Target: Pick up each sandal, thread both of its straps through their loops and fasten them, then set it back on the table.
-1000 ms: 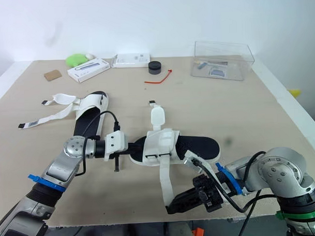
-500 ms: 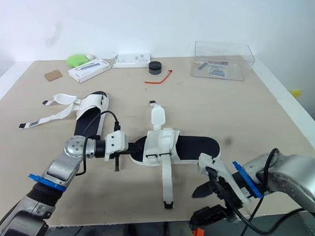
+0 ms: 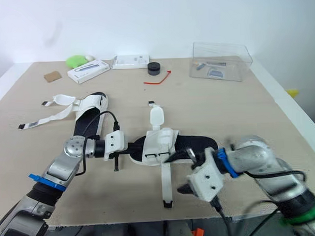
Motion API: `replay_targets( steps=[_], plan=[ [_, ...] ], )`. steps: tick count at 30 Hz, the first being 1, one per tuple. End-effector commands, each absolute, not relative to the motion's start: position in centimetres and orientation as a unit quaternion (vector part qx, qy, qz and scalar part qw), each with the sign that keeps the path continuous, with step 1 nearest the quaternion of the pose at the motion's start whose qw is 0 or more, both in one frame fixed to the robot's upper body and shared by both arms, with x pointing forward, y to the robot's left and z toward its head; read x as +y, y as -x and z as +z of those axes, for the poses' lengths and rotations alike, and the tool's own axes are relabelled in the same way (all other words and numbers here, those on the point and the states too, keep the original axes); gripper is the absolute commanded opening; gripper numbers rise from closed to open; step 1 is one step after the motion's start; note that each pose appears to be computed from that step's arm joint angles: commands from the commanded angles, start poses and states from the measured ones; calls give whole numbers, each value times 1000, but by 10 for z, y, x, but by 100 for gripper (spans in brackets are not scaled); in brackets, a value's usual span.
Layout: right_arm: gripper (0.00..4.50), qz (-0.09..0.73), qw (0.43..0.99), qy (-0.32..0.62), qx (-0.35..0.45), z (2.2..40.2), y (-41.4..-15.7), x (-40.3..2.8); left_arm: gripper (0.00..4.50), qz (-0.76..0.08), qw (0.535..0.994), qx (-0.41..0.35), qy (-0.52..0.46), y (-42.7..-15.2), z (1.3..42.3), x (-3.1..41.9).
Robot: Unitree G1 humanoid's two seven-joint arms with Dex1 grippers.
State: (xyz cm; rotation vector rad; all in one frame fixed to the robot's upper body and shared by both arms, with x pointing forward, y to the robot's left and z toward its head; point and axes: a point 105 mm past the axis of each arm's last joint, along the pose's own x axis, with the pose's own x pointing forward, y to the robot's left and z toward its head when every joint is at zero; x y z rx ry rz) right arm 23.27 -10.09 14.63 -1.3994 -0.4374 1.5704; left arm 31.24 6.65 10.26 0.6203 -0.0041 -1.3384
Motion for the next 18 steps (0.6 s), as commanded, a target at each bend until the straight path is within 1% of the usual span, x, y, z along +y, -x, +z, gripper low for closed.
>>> replay_targets(
  steps=[1, 4, 6, 12, 18],
  plan=[
    [443, 609, 420, 628, -242, 142, -241, -98, 0, -620, 728, 39, -289, -306, 82, 68],
    [443, 598, 403, 638, -273, 140, -245, -95, 0, -620, 729, 40, -289, -305, 82, 69],
    [443, 597, 395, 640, -279, 139, -247, -95, 0, -619, 729, 41, -290, -305, 81, 70],
    [443, 600, 380, 651, -268, 145, -253, -103, 0, -619, 728, 45, -290, -303, 80, 72],
    [443, 608, 368, 652, -265, 148, -252, -111, 0, -620, 728, 45, -289, -302, 80, 71]
  ],
)
